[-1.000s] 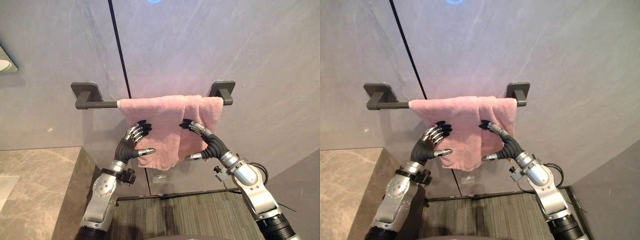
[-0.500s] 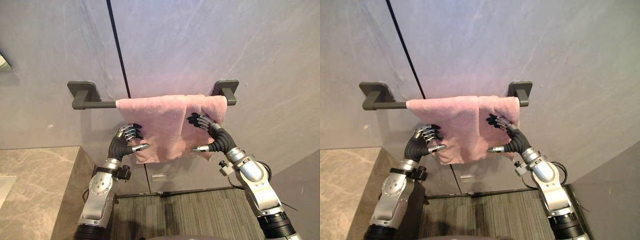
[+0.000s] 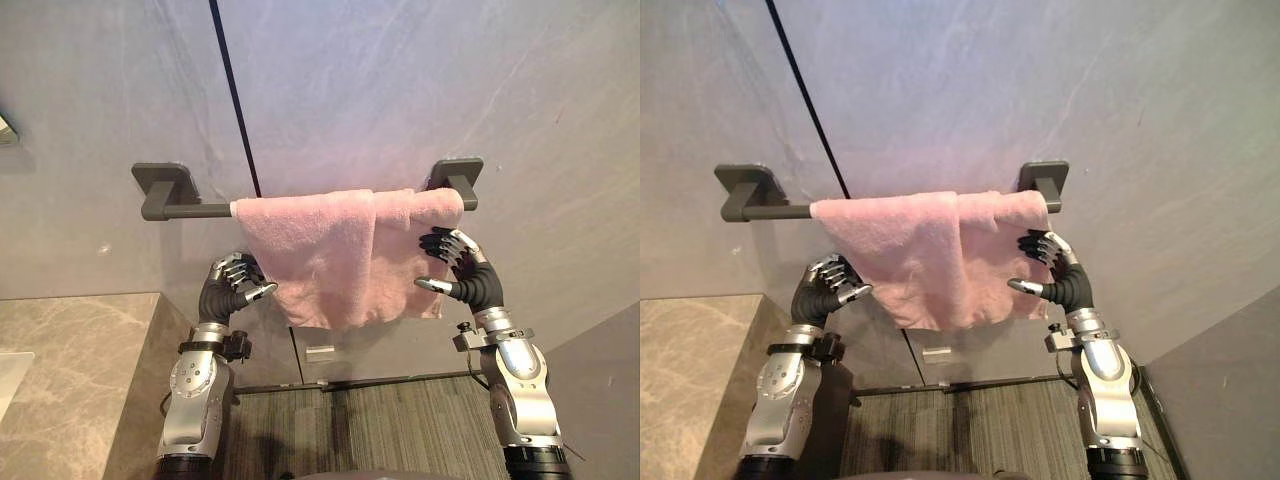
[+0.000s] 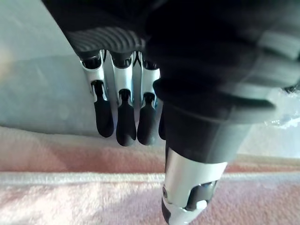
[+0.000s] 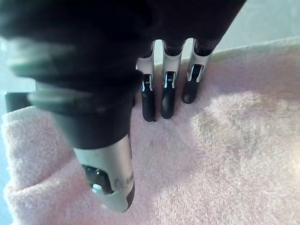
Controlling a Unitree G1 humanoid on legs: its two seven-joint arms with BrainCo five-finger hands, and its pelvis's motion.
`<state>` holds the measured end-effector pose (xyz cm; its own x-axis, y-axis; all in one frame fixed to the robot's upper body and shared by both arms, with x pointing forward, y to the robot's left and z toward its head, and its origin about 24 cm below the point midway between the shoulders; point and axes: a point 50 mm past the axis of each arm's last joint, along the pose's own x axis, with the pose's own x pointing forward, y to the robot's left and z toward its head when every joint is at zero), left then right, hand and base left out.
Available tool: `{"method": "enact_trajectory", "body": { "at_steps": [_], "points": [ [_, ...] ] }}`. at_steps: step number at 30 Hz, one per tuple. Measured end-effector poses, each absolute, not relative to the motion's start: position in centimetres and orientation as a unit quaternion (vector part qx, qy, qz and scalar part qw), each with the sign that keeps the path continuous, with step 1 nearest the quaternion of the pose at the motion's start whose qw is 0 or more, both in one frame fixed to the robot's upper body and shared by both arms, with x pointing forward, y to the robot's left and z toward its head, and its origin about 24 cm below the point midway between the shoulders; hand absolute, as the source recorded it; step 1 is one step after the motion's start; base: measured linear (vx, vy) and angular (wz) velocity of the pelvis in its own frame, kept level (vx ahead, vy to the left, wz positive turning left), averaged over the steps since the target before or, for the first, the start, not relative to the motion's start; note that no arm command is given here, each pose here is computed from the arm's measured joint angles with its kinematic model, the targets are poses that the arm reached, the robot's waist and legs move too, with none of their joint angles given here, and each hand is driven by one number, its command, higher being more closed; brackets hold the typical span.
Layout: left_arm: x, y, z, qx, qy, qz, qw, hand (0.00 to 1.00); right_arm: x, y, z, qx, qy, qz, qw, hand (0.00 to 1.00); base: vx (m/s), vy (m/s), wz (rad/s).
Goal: Organize washtable
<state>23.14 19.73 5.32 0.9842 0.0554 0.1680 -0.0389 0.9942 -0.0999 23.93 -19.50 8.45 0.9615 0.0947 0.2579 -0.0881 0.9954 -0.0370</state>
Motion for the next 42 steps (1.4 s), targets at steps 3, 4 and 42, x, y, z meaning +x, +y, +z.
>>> {"method": "enact_trajectory", "body": {
  "at_steps": [3, 4, 42],
  "points": [
    [23.1, 19.9, 5.3, -0.047, -0.084, 0.033, 0.995, 0.00, 23.6, -20.0, 8.1, 0.006, -0.127, 0.026, 0.991, 0.00, 0.00, 0.000, 0.00],
    [23.1, 19.9, 5.3, -0.043, -0.084, 0.033, 0.995, 0.00, 23.4, -20.1, 7.9, 0.014, -0.125, 0.018, 0.992, 0.00, 0.00, 0.000, 0.00],
    [15.5, 21.7, -6.3, -0.083, 0.180, 0.173, 0.965, 0.00, 16.7, -22.1, -4.0, -0.011, 0.148, -0.140, 0.979, 0.00, 0.00, 0.000, 0.01]
  ]
}}
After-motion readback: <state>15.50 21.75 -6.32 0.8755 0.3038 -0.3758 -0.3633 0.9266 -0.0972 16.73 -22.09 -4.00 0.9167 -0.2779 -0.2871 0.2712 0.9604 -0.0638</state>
